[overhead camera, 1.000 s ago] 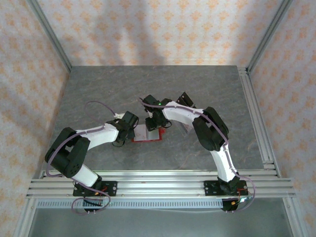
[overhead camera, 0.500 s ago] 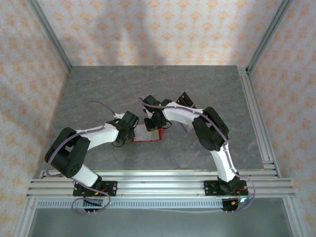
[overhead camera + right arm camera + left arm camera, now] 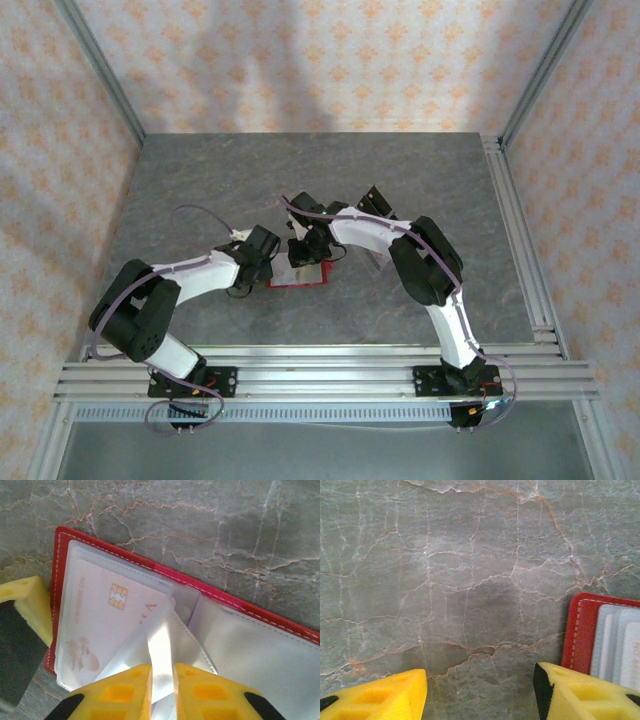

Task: Put the credit cards into the card holder
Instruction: Flip over the card slot in the card holder.

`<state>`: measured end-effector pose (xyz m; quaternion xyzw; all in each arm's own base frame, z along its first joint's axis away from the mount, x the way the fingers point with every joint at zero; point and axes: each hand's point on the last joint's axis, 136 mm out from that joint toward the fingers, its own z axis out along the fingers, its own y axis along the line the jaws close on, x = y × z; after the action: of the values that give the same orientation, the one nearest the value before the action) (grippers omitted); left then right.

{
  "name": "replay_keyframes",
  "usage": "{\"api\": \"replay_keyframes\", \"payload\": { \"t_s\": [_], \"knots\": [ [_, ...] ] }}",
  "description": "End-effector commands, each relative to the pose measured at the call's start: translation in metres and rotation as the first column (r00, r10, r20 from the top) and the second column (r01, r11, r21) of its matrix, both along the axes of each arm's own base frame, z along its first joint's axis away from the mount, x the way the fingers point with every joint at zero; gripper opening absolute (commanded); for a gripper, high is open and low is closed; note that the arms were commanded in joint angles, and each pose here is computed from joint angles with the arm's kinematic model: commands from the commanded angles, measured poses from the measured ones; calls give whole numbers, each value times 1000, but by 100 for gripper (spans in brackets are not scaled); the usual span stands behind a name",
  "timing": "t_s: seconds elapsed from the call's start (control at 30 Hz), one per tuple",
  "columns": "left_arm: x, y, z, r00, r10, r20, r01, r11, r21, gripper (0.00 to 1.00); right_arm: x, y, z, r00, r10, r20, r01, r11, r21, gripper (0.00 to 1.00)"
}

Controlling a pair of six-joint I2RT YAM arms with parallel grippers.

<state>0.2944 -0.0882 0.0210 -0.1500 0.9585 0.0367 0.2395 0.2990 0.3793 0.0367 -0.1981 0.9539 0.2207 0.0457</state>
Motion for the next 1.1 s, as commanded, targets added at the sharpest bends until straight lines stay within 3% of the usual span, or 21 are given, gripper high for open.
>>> {"api": "replay_keyframes", "payload": {
  "t_s": [0.0,0.37,0.77,1.07],
  "knots": [
    [-6,5,18,999,-6,36,5,1000,11,60,-3,4,-6,1000,-7,-20,7,1000,5,18],
    [-23,-36,47,982,-156,108,171,973,-155,60,0,7,-7,1000,-7,-18,8,1000,11,18],
    [-20,-60,34,969,-217,116,233,960,-157,60,2,8,-7,1000,-9,-16,10,1000,11,18],
    [-23,-61,15,969,-238,61,244,964,-110,60,4,10,-5,1000,-11,-12,11,1000,15,18]
  ]
}}
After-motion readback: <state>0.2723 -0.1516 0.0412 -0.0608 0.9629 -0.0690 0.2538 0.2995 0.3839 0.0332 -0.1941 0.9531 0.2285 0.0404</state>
